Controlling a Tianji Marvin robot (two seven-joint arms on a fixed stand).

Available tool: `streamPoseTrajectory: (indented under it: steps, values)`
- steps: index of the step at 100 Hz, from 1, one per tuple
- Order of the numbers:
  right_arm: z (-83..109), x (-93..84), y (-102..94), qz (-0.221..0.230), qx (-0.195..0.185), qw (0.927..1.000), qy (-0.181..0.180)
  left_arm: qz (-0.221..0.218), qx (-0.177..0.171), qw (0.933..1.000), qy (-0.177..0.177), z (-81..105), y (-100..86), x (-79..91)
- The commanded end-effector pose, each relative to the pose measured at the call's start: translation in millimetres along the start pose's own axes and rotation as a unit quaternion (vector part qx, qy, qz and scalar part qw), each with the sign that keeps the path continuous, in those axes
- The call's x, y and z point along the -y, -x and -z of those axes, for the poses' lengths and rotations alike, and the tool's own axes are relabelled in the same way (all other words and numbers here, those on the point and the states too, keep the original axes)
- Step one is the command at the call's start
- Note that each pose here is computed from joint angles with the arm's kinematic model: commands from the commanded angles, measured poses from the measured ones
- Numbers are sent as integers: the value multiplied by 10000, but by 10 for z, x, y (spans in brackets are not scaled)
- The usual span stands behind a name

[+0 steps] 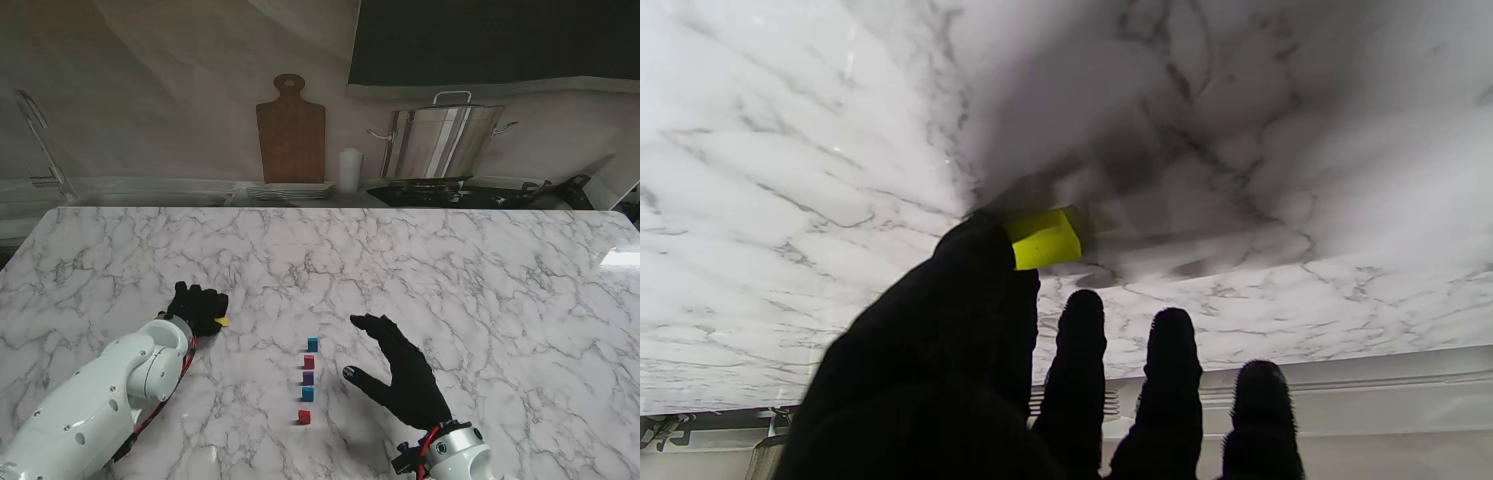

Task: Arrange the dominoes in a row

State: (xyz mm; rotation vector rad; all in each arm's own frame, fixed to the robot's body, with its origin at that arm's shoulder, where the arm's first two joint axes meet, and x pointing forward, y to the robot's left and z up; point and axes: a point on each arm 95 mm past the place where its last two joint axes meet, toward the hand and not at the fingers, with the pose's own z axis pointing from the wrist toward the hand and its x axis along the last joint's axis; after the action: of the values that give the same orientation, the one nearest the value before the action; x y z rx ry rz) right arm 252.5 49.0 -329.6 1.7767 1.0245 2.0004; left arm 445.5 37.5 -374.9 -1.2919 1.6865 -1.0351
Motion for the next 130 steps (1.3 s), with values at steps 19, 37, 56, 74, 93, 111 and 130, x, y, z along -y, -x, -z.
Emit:
streamPoseTrajectory:
  steps: [19, 37, 56, 74, 93, 111, 130]
  values:
    - [7, 8, -1, -14, 26, 10000, -1, 44, -82, 9998, 173, 5, -54, -115]
    - [6, 9, 0, -14, 27, 10000, -2, 18, -103, 9998, 155, -3, -51, -118]
    - [6, 11, 0, -12, 22, 10000, -10, -16, -133, 9998, 134, 3, -47, -119]
    - [3, 14, -3, -8, 16, 10000, -16, -75, -176, 9997, 157, 8, -38, -114]
    - [2, 16, -5, -7, 14, 10000, -14, -76, -190, 9996, 192, 19, -41, -100]
    - [2, 15, -6, -10, 12, 10000, -7, 9, -197, 9996, 185, 41, -45, -73]
    - [3, 12, -7, -8, 15, 10000, 6, 91, -234, 9995, 190, 49, -45, -62]
